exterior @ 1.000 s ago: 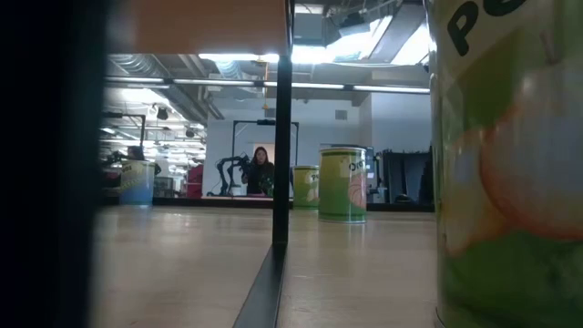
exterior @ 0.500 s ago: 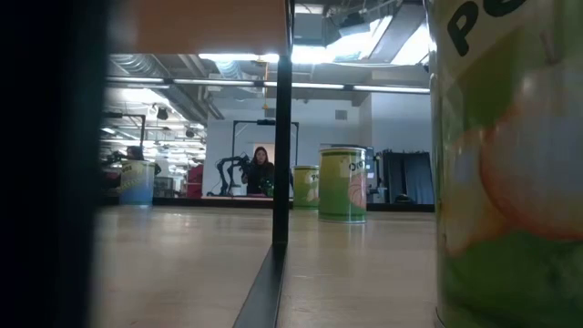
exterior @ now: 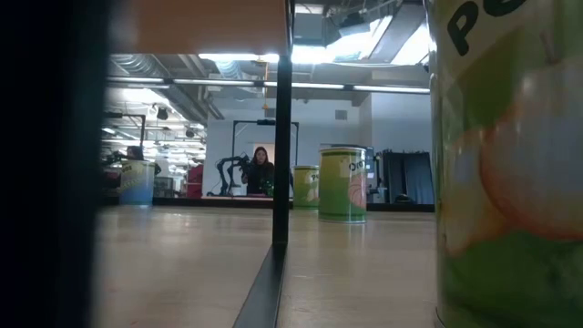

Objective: Pick and place cans onto a shelf
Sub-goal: Put the canned carrots on the shelf

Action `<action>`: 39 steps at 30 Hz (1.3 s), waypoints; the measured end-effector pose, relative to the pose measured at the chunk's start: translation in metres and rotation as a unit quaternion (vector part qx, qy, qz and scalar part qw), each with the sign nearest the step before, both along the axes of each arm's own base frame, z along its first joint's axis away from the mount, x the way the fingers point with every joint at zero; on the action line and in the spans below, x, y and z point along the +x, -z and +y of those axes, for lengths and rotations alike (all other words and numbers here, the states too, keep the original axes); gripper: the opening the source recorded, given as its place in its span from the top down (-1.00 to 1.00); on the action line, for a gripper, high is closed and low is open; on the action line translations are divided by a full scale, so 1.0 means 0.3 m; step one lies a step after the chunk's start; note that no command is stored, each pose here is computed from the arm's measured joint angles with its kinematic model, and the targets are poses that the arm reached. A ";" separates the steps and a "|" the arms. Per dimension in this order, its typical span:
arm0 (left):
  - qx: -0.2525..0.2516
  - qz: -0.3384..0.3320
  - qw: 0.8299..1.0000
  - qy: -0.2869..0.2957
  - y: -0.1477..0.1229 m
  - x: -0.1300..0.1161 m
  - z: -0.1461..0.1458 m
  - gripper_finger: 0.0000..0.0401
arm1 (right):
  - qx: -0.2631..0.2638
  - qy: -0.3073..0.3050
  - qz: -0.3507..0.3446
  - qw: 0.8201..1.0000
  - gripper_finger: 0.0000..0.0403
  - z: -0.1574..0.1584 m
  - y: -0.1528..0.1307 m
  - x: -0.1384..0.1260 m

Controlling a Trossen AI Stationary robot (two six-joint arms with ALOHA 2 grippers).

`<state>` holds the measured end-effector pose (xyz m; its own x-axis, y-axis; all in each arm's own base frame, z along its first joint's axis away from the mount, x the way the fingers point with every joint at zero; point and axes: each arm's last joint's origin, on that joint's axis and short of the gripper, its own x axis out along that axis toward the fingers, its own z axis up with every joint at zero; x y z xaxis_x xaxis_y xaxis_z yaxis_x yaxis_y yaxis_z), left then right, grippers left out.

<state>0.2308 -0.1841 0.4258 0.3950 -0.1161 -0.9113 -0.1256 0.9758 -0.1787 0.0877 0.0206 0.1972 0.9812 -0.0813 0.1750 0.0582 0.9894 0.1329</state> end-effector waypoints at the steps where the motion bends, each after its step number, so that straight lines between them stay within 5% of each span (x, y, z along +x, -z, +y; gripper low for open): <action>1: -0.003 0.006 1.000 -0.012 0.006 0.009 0.008 1.00 | 0.000 0.000 0.000 1.000 0.92 0.000 0.000 0.000; 10: -0.091 0.126 0.979 -0.133 0.088 0.048 0.034 1.00 | 0.000 -0.001 0.000 1.000 0.92 0.000 0.000 0.000; 39: -0.130 0.272 0.935 -0.187 0.187 -0.025 -0.069 1.00 | -0.001 -0.002 0.000 1.000 0.92 0.000 0.000 0.000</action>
<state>0.2232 -0.2048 0.3697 -0.0615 -0.3083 -0.9493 -0.5905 0.7780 -0.2145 0.0877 0.0208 0.1973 0.9814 -0.0775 0.1755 0.0548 0.9899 0.1305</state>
